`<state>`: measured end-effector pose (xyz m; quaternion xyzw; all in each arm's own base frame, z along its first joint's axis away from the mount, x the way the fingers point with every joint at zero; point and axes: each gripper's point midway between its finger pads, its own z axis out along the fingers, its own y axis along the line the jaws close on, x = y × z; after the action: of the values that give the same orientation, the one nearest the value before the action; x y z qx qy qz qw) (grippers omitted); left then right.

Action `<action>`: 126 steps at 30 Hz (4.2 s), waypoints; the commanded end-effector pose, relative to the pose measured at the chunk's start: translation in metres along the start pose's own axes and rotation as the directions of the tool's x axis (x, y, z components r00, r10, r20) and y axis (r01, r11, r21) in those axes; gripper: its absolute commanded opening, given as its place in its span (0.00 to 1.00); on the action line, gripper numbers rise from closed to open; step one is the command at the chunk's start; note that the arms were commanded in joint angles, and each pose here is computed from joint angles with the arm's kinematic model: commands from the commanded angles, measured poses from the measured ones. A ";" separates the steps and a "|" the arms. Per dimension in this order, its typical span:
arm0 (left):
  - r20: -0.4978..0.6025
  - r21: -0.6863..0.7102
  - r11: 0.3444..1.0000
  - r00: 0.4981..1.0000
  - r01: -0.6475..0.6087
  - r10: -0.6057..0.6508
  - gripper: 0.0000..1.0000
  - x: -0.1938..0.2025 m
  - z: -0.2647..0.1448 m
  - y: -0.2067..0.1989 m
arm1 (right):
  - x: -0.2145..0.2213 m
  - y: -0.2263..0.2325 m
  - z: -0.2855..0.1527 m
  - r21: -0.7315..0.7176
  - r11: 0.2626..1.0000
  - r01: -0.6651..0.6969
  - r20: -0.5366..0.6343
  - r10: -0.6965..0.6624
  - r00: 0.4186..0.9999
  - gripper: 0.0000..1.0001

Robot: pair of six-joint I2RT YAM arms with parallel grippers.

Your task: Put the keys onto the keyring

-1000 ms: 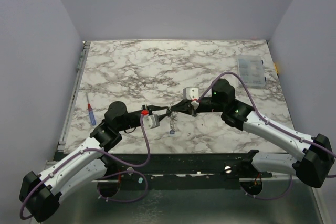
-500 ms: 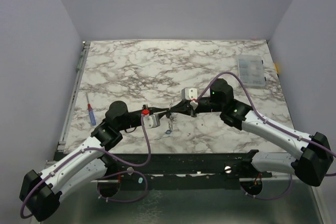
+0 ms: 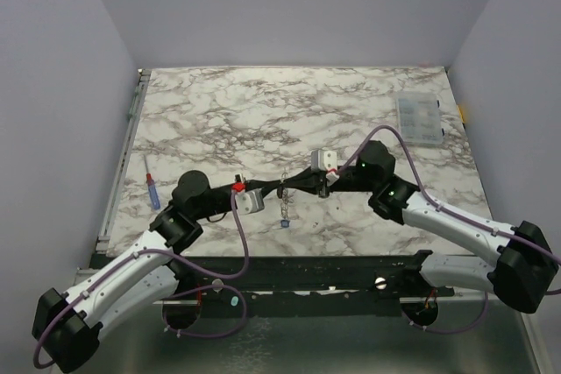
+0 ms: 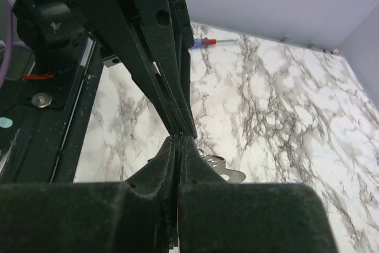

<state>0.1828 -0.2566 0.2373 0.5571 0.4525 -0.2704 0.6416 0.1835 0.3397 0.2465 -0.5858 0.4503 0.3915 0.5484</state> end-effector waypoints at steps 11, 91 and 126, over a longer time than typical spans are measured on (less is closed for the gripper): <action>0.272 -0.077 0.997 0.962 0.009 0.012 0.00 -0.070 -0.009 0.015 | -0.066 -0.002 -0.007 0.097 0.992 0.085 0.354 -0.114 0.928 0.01; 0.246 0.029 0.996 0.965 0.082 -0.087 0.29 -0.049 0.000 0.000 | -0.063 0.022 -0.013 -0.029 0.991 0.134 0.289 -0.120 0.950 0.01; 0.103 -0.044 0.995 0.991 0.089 -0.084 0.00 -0.025 0.003 0.018 | -0.044 0.010 -0.011 -0.031 0.998 0.056 0.099 -0.052 0.994 0.38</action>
<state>0.1745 -0.2639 0.2606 0.5080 0.4414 -0.3506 0.6513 0.1561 0.3333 0.2765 -0.5756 0.3748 0.4301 0.5858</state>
